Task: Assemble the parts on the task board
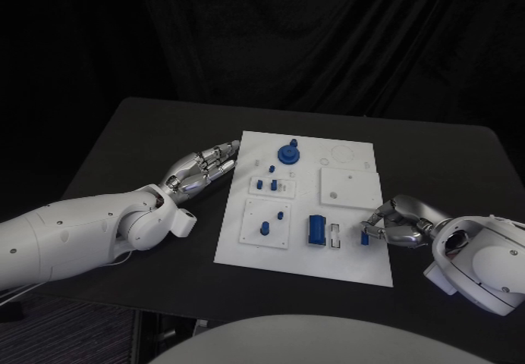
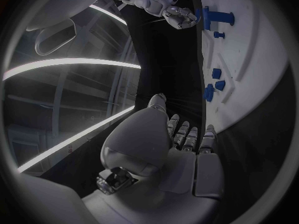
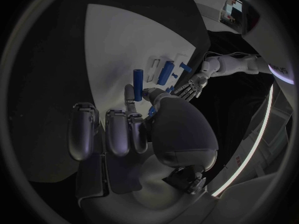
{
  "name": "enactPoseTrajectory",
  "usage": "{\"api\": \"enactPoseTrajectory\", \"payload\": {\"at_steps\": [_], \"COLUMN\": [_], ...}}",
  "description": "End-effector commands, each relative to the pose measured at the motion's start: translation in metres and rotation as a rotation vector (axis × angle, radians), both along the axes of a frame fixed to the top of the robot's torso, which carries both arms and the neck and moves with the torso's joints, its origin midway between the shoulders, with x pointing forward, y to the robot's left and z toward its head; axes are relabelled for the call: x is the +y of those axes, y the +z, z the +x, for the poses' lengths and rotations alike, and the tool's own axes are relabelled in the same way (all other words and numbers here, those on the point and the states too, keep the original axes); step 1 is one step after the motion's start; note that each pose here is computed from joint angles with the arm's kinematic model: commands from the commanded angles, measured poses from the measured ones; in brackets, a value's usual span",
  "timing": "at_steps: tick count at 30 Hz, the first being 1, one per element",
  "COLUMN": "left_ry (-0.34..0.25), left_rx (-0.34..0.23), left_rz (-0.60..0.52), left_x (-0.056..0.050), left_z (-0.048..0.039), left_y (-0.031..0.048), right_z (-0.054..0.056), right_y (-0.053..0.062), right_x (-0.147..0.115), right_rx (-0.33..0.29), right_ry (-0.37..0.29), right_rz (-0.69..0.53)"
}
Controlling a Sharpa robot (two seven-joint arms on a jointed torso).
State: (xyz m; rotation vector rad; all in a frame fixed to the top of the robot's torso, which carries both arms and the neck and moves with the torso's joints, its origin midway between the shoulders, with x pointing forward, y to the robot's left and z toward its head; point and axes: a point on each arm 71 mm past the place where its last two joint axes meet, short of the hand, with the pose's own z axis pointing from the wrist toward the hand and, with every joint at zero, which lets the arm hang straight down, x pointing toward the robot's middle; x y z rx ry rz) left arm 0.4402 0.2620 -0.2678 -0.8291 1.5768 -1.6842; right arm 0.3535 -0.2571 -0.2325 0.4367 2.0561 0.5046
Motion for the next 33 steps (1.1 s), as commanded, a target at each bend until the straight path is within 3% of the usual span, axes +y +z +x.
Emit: {"api": "enactPoseTrajectory", "payload": {"at_steps": [1,17,33], "left_ry": [-0.013,-0.014,-0.018], "left_rx": [-0.032,-0.03,-0.028], "left_rz": [-0.032,-0.031,-0.033], "left_x": [-0.002,-0.002,-0.004], "left_z": [-0.0008,-0.0007,-0.0006], "left_y": [0.0028,0.0026,0.0025], "right_z": [0.001,0.01,0.01], "right_y": [0.002,-0.007,-0.018], "right_x": [0.005,0.024,0.033], "right_rx": [0.042,0.096,0.183], "right_ry": [-0.076,-0.044,0.011], "right_rz": [0.144,0.193,0.15]}}
